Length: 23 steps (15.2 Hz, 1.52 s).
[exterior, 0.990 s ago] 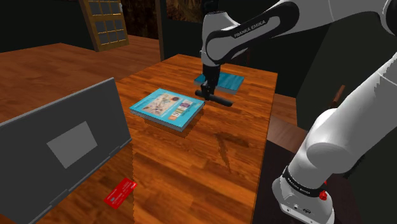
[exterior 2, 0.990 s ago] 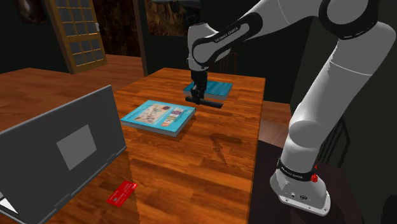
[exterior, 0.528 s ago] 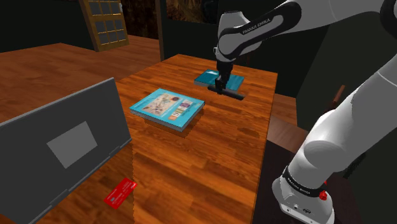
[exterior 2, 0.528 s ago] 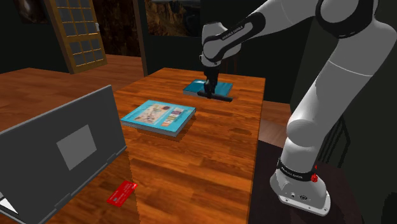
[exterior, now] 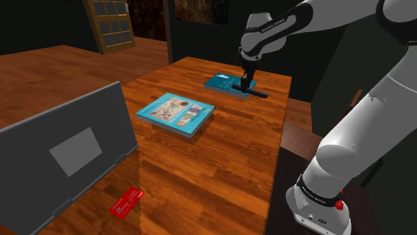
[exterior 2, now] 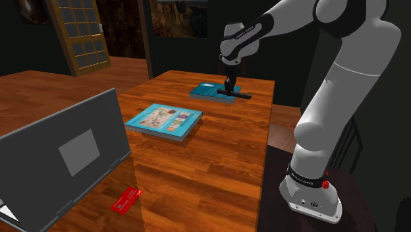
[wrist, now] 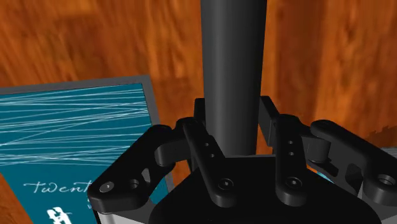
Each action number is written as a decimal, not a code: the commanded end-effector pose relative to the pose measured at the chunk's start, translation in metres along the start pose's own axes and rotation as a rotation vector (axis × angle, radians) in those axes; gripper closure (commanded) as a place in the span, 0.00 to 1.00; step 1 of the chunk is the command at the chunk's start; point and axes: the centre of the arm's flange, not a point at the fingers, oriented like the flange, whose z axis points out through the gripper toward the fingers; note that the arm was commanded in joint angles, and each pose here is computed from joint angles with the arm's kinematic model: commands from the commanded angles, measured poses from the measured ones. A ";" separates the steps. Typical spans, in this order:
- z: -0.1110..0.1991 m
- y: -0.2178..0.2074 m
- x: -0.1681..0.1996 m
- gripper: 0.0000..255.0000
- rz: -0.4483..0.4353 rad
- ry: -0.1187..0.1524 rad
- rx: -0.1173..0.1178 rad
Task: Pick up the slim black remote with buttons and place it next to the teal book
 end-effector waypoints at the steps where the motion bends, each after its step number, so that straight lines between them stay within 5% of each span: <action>1: 0.002 0.027 -0.004 1.00 -0.002 0.000 -0.001; 23: 0.024 0.306 -0.080 1.00 -0.002 0.000 -0.001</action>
